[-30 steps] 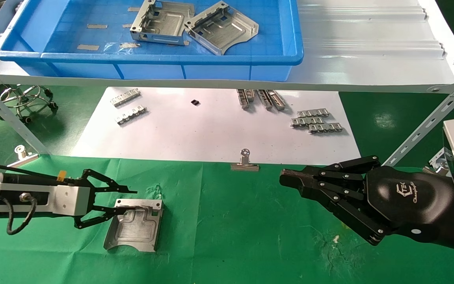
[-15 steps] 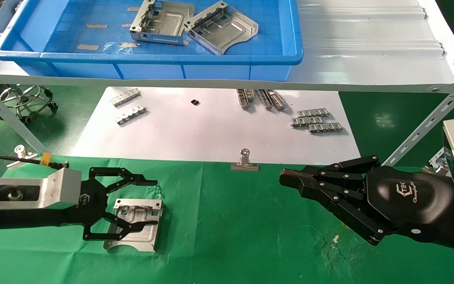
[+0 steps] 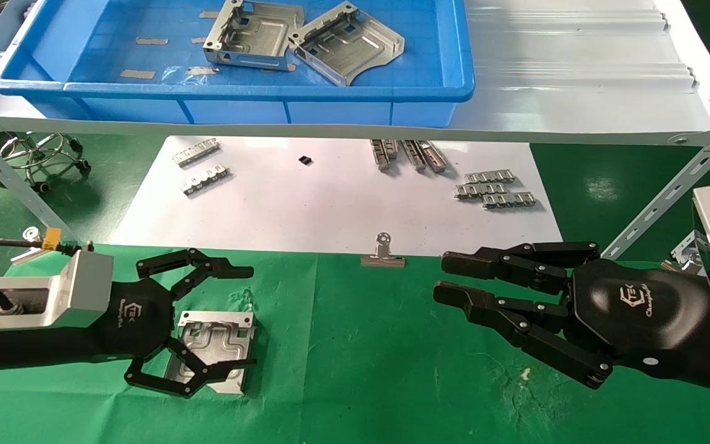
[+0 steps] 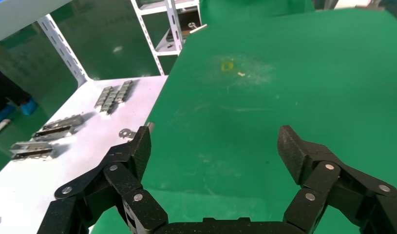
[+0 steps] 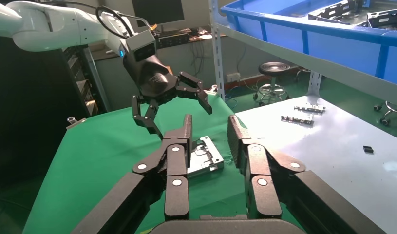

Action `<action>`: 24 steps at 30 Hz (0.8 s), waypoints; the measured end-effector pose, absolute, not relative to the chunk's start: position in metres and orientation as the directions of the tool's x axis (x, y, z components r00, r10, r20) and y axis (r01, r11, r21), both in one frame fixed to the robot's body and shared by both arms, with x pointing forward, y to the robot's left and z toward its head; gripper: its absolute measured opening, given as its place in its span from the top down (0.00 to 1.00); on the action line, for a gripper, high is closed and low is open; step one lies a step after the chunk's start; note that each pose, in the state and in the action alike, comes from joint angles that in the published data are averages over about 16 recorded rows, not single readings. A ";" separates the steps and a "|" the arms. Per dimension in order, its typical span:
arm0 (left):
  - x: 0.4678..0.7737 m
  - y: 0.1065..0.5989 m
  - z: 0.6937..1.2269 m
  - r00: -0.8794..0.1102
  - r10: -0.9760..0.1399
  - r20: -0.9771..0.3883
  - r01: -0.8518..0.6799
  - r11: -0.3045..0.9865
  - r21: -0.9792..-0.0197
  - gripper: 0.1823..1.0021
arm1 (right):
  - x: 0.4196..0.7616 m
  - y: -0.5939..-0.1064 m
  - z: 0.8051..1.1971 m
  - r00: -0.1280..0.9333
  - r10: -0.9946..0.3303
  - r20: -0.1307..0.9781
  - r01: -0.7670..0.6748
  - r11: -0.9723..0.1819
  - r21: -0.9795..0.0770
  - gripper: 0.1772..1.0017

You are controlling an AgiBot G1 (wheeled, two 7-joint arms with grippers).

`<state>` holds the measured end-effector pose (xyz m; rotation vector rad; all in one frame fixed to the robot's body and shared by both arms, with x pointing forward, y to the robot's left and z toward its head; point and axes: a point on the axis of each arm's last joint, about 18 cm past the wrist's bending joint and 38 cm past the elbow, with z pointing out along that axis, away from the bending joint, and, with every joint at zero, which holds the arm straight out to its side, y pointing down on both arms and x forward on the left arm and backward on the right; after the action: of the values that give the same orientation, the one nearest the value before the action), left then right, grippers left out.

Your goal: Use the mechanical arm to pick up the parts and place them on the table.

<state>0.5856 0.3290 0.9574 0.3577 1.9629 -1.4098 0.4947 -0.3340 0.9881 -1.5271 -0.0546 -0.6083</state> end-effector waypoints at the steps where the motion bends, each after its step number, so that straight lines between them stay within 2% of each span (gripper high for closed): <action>1: 0.584 0.328 0.958 -0.731 -0.166 -0.661 0.577 0.366 -0.730 0.13 | 0.495 -0.334 0.988 0.852 -0.336 0.402 0.402 -0.073 -0.913 0.83; 9: 0.570 0.321 0.963 -0.757 -0.185 -0.626 0.562 0.305 -0.769 0.03 | 0.495 -0.334 0.988 0.852 -0.336 0.402 0.402 -0.073 -0.913 0.65; 24: 0.537 0.312 0.975 -0.802 -0.199 -0.563 0.527 0.206 -0.824 0.00 | 0.495 -0.334 0.988 0.852 -0.336 0.402 0.402 -0.073 -0.913 0.24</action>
<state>0.5367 0.3117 0.9752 0.3037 1.9158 -1.6502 0.4947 -0.3340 0.9881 -1.5271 -0.0546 -0.6083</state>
